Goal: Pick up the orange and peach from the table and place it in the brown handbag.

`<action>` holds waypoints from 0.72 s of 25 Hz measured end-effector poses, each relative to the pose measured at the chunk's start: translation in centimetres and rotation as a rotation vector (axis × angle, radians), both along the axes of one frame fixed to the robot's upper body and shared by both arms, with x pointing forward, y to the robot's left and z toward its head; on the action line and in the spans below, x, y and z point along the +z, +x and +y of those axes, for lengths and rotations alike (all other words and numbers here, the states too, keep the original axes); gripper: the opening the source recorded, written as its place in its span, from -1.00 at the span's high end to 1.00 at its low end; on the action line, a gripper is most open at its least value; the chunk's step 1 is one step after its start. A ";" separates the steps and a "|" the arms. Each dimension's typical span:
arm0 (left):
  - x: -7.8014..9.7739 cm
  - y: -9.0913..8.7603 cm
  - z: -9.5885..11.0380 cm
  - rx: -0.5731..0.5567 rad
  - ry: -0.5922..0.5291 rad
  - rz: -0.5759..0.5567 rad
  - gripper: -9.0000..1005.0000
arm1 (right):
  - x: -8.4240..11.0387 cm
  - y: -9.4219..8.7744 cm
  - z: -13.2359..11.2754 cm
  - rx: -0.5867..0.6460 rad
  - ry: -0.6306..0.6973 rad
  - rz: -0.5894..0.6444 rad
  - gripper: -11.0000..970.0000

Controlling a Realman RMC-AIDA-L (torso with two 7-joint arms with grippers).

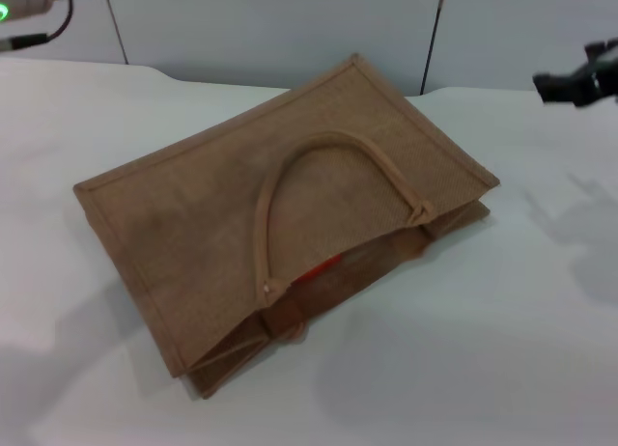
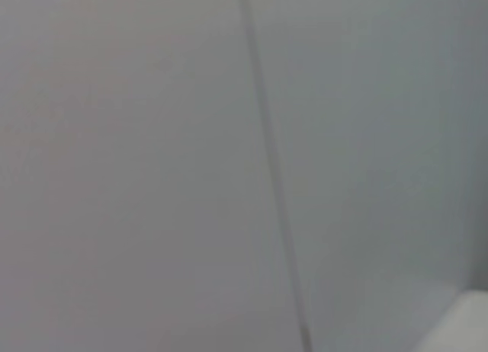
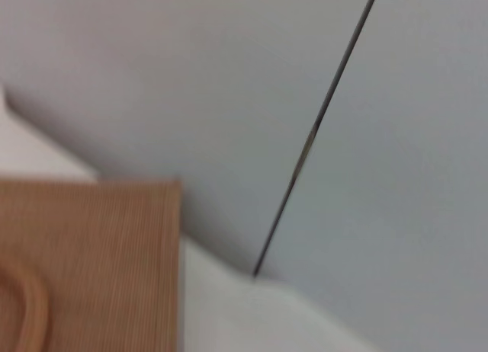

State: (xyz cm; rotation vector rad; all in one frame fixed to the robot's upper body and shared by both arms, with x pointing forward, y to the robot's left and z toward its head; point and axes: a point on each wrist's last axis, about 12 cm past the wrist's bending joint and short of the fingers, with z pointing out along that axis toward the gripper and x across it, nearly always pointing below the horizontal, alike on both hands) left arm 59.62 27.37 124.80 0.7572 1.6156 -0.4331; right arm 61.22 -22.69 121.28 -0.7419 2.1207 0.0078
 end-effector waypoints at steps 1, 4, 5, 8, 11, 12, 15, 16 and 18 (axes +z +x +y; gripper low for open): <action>-0.5 -0.1 0.5 0.021 -0.022 -0.011 -0.48 | -0.1 0.1 0.2 0.004 0.019 -0.039 -0.47; -2.6 -0.5 2.1 0.095 -0.113 -0.044 -0.59 | -0.5 0.1 0.6 0.014 0.081 -0.162 -0.47; -3.3 -0.6 2.4 0.111 -0.133 -0.050 -0.63 | -0.7 0.0 0.7 0.017 0.105 -0.205 -0.47; -5.4 -0.9 2.6 0.154 -0.150 -0.074 -0.75 | -1.7 -0.5 0.7 0.008 0.160 -0.327 -0.47; -7.4 -1.2 2.1 0.200 -0.118 -0.094 -0.75 | -3.2 -0.8 0.8 -0.018 0.178 -0.447 -0.47; -8.0 -1.2 1.9 0.223 -0.105 -0.100 -0.75 | -3.9 -0.8 0.9 -0.030 0.174 -0.488 -0.47; -9.6 -1.1 1.0 0.277 -0.045 -0.122 -0.75 | -5.8 -1.2 1.1 -0.073 0.188 -0.565 -0.47; -10.1 -1.0 0.7 0.294 -0.033 -0.124 -0.75 | -6.0 -1.4 1.2 -0.081 0.199 -0.585 -0.47; -10.8 -0.8 0.4 0.323 -0.028 -0.126 -0.75 | -6.8 -2.1 1.5 -0.105 0.224 -0.658 -0.47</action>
